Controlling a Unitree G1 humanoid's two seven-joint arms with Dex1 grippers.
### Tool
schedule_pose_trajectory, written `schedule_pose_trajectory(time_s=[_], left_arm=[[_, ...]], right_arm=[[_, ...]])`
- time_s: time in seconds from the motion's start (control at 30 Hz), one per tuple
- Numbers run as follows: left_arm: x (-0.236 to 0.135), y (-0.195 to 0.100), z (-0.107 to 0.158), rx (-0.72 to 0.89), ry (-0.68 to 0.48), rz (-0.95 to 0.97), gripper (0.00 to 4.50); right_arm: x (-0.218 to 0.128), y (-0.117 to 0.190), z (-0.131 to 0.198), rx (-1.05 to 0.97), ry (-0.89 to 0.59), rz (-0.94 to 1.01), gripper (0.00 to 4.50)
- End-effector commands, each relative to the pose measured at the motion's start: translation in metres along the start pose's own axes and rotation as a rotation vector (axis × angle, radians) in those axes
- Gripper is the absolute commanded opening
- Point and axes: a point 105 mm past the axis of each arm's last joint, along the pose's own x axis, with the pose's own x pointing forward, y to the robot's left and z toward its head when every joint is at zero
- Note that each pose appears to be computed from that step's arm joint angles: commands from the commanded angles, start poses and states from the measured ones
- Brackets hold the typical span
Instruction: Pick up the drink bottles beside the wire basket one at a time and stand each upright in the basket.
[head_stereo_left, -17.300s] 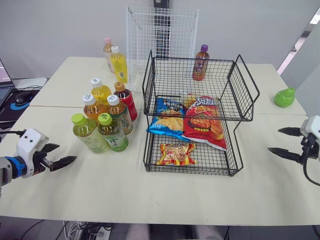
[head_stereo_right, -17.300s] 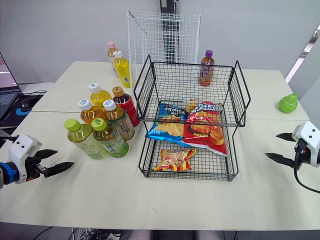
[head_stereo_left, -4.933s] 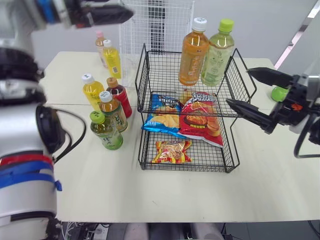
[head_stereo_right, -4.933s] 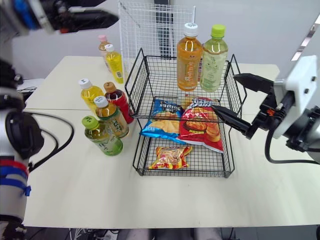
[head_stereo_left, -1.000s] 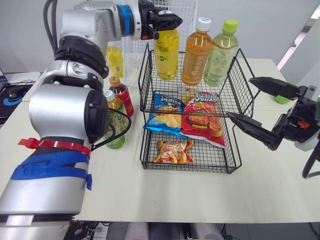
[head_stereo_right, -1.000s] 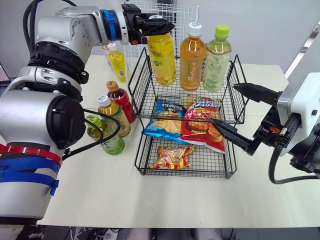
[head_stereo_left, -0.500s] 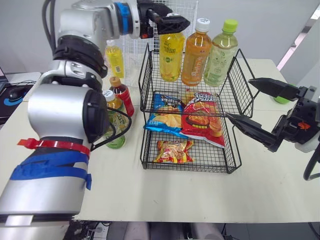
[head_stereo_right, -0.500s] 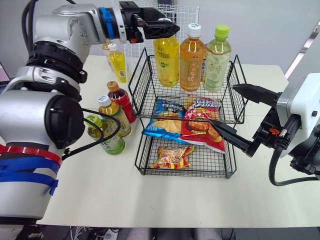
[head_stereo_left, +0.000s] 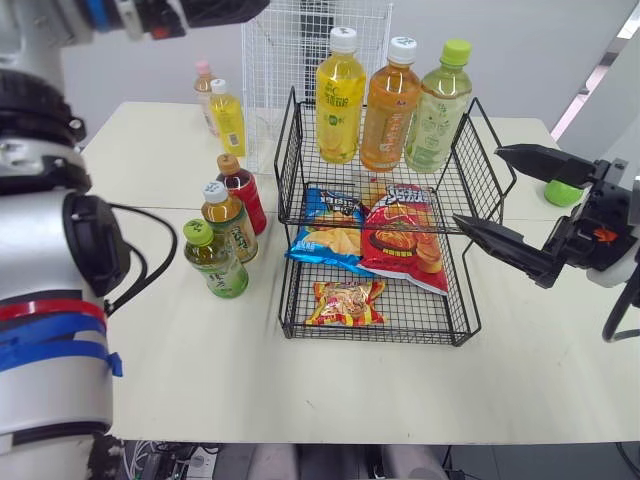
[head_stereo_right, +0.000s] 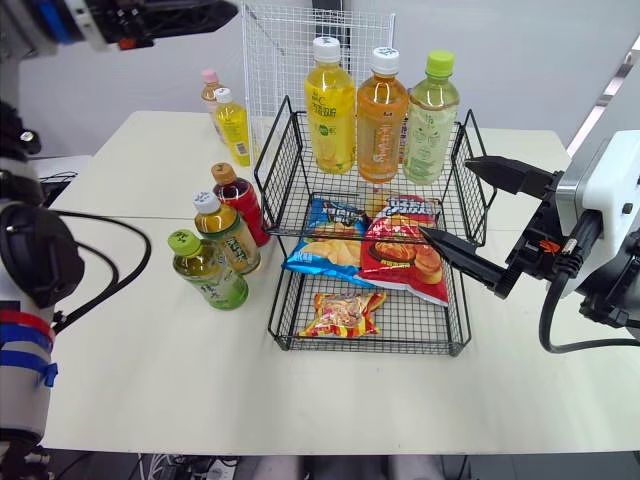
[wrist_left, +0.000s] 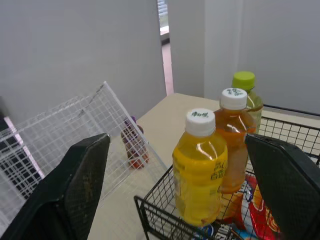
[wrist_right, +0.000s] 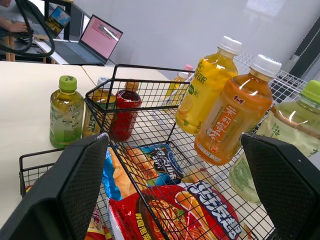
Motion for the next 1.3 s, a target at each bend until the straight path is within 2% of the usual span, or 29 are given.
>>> schedule_pose_trajectory(time_s=[0.03, 0.1, 0.2, 0.37, 0.6, 0.77, 0.87, 1.03, 1.3], left_arm=[[-0.032, -0.005, 0.014, 0.074, -0.026, 0.038, 4.45], [-0.047, -0.007, 0.007, 0.093, -0.002, 0.062, 4.45], [-0.066, -0.007, -0.014, 0.099, 0.096, 0.102, 4.45], [-0.107, -0.026, -0.058, 0.023, 0.266, 0.077, 4.45], [-0.127, -0.061, -0.107, -0.116, 0.349, 0.032, 4.45], [-0.125, -0.085, -0.129, -0.229, 0.287, 0.075, 4.45], [-0.121, -0.087, -0.139, -0.248, 0.204, 0.191, 4.45], [-0.102, -0.093, -0.146, -0.238, 0.113, 0.313, 4.45], [-0.080, -0.099, -0.161, -0.161, 0.086, 0.530, 4.45]], right_arm=[[0.003, -0.001, 0.005, -0.033, -0.028, 0.033, 4.50], [0.006, 0.000, 0.004, -0.034, -0.029, 0.055, 4.50], [0.009, 0.001, 0.003, -0.045, -0.035, 0.089, 4.50], [0.017, 0.029, -0.002, -0.044, -0.022, 0.294, 4.50], [0.015, 0.056, -0.007, -0.024, -0.020, 0.416, 4.50], [0.015, 0.057, -0.007, 0.000, -0.022, 0.423, 4.50], [0.015, 0.058, -0.008, 0.004, -0.016, 0.426, 4.50], [0.015, 0.058, -0.009, 0.005, -0.016, 0.429, 4.50], [0.016, 0.058, -0.009, 0.000, -0.017, 0.434, 4.50]])
